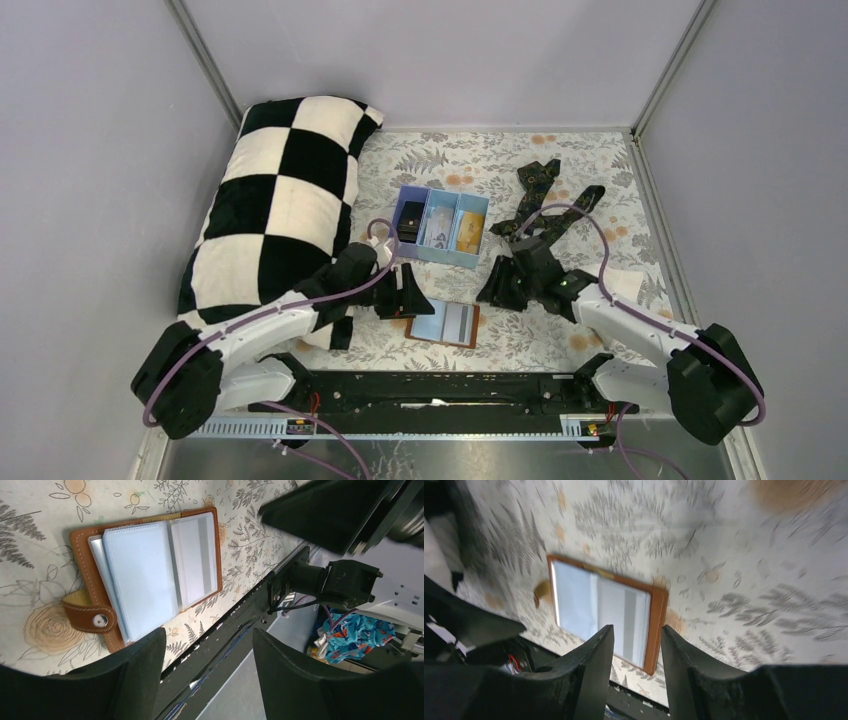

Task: Take the credit cards out of the card holder
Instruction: Place the credit card in the storage box, then remove the credit card from the card holder.

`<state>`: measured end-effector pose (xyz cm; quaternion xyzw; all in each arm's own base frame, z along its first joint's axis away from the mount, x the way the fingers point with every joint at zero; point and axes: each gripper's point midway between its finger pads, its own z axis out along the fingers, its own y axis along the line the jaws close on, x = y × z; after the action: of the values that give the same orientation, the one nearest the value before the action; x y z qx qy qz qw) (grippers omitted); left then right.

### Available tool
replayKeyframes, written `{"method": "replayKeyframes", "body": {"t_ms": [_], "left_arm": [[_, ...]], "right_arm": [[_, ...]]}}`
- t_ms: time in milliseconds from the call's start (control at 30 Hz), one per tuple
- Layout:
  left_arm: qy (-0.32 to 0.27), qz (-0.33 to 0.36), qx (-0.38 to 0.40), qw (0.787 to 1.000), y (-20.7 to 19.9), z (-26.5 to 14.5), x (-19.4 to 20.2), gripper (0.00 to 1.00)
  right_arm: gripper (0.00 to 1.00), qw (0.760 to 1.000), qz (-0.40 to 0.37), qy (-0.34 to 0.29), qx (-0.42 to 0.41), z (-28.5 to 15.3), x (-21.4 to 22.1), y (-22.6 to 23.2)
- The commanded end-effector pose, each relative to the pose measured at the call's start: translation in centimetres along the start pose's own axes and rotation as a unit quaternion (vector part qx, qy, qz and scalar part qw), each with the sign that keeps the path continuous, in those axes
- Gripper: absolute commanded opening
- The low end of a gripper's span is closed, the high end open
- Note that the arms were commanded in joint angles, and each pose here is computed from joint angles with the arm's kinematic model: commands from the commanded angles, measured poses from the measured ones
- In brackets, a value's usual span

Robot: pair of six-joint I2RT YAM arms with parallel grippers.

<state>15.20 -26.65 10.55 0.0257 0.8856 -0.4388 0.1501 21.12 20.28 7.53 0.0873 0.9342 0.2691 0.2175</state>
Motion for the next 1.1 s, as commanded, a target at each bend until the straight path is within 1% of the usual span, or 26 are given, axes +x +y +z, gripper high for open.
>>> {"method": "replayKeyframes", "body": {"t_ms": [0, 67, 133, 333, 433, 700, 1067], "left_arm": [[-0.013, -0.006, 0.063, 0.998, -2.0, 1.2, -1.1, 0.68], [-0.016, -0.011, 0.051, 0.999, -1.2, 1.7, -1.2, 0.68], [-0.017, -0.016, 0.042, 0.999, -0.6, 2.2, -1.2, 0.68], [0.003, -0.048, -0.015, 0.999, 2.9, 3.8, -0.1, 0.67], [0.004, -0.055, -0.028, 0.998, 3.8, 4.0, 0.3, 0.66], [0.011, -0.057, -0.036, 0.998, 4.4, 4.2, 0.6, 0.66], [0.017, -0.062, -0.023, 0.998, 4.2, 4.6, 0.8, 0.66]], "right_arm": [[0.47, 0.996, 0.033, 0.023, -0.081, 0.8, 2.5, 3.6], [0.46, 0.996, 0.034, 0.041, -0.073, 1.7, 3.7, 3.1], [0.45, 0.995, 0.035, 0.047, -0.086, 2.2, 4.3, 3.5], [0.45, 0.993, 0.043, 0.066, -0.087, 3.1, 5.6, 3.2], [0.45, 0.993, 0.048, 0.075, -0.082, 3.5, 6.3, 2.7], [0.43, 0.993, 0.052, 0.085, -0.063, 4.4, 7.1, 1.4], [0.40, 0.990, 0.049, 0.078, -0.103, 3.5, 6.5, 3.7]]}}
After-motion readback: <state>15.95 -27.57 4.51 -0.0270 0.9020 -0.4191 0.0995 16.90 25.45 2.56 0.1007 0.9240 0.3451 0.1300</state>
